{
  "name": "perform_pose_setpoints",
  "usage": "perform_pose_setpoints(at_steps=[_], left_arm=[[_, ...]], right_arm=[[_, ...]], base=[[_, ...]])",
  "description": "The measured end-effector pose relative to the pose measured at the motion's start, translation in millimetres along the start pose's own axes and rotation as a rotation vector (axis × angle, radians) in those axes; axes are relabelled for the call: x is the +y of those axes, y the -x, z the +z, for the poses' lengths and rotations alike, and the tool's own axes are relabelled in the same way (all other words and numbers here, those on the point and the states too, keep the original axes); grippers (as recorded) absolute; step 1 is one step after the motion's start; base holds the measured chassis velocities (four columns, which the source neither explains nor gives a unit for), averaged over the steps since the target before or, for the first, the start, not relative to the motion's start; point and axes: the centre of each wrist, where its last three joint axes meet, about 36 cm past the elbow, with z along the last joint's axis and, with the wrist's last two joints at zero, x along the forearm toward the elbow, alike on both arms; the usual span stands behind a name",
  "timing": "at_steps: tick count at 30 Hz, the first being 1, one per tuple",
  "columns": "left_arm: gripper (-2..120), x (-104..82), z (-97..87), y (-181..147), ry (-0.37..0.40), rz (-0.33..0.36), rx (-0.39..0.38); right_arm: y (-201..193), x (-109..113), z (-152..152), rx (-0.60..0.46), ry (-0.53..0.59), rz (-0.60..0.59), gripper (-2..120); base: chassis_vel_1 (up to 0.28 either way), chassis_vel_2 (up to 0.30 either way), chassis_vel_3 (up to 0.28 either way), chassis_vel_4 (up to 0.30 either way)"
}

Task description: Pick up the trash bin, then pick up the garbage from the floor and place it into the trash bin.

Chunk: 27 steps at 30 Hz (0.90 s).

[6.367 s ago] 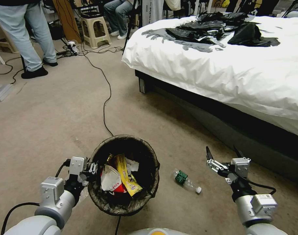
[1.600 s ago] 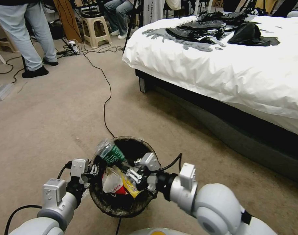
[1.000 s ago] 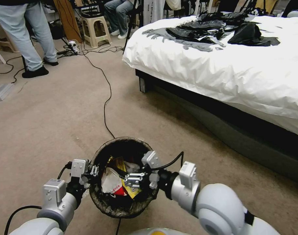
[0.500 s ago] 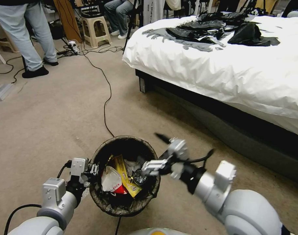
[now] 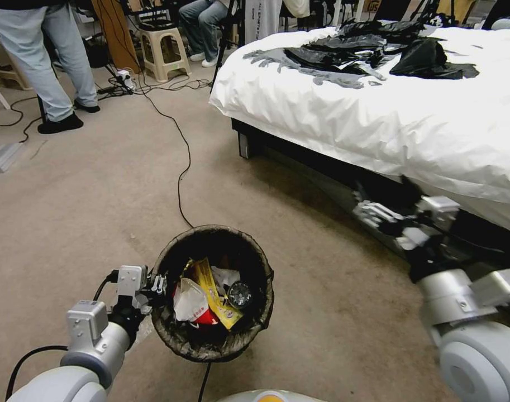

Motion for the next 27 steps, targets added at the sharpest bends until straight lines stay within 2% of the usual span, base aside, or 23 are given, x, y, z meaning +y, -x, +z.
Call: perform_pose_setpoints(at_steps=[5, 9, 18, 27], left_arm=[[1, 0.9, -1.3, 0, -0.017, -0.004, -0.005], [1, 1.5, -1.6, 0, -0.023, -0.004, -0.003], [1, 5.9, -3.7, 0, -0.017, -0.036, -0.016], [1, 13.0, -5.4, -3, -0.033, -0.106, -0.026]], right_arm=[[-22, -22, 30, 0.057, -0.137, 0.071, 100], [-35, -28, 45, 0.080, -0.182, 0.083, 100], [-52, -22, 55, 0.096, -0.205, 0.083, 100], [-61, -5, 56, 0.095, -0.190, 0.105, 100]], base=[[0.000, 0.000, 0.000, 0.000], [0.000, 0.000, 0.000, 0.000], [0.000, 0.000, 0.000, 0.000], [0.000, 0.000, 0.000, 0.000]])
